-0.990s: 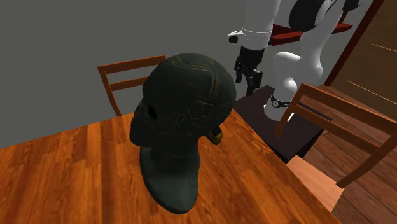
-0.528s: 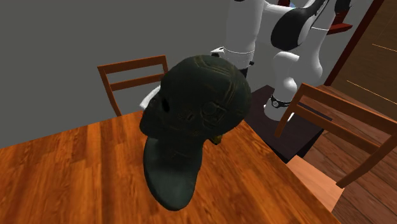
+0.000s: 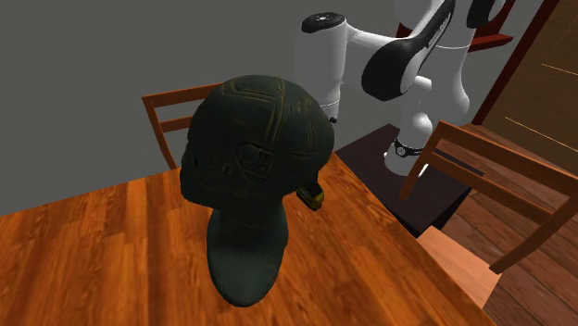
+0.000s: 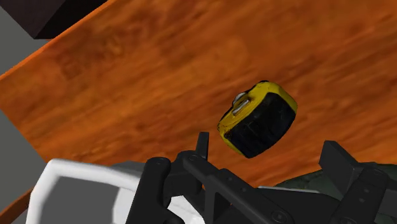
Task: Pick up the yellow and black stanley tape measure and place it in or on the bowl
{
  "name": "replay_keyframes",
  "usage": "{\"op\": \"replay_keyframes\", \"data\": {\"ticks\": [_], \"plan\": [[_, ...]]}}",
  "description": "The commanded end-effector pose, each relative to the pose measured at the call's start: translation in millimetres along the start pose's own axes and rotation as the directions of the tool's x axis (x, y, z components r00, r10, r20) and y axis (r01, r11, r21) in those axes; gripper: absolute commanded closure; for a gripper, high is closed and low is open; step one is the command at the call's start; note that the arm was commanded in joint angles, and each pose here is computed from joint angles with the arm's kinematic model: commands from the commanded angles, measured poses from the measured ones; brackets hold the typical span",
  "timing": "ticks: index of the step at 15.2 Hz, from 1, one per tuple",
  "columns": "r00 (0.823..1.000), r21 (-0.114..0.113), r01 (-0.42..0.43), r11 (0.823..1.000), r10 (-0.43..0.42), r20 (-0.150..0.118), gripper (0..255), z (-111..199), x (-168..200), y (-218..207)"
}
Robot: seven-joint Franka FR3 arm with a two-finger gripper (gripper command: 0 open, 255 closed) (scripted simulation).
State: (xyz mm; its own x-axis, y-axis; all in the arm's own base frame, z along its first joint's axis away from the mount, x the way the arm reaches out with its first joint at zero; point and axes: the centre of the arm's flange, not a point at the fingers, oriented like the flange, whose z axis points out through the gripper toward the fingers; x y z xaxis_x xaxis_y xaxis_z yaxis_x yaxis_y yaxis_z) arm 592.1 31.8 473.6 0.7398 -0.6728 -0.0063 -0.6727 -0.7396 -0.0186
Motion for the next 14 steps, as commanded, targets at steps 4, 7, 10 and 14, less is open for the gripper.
{"op": "replay_keyframes", "data": {"ticks": [4, 7, 10, 14], "plan": [[1.0, 0.0, -0.004, 1.0, 0.004, 0.0, 0, 27.1, 1.9, -1.4], [1.0, 0.0, -0.004, 1.0, 0.004, 0.0, 0, 35.5, 1.9, -1.4], [1.0, 0.0, -0.004, 1.0, 0.004, 0.0, 0, 35.5, 1.9, -1.4], [1.0, 0.0, -0.004, 1.0, 0.004, 0.0, 255, 35.4, 1.7, -1.4]]}}
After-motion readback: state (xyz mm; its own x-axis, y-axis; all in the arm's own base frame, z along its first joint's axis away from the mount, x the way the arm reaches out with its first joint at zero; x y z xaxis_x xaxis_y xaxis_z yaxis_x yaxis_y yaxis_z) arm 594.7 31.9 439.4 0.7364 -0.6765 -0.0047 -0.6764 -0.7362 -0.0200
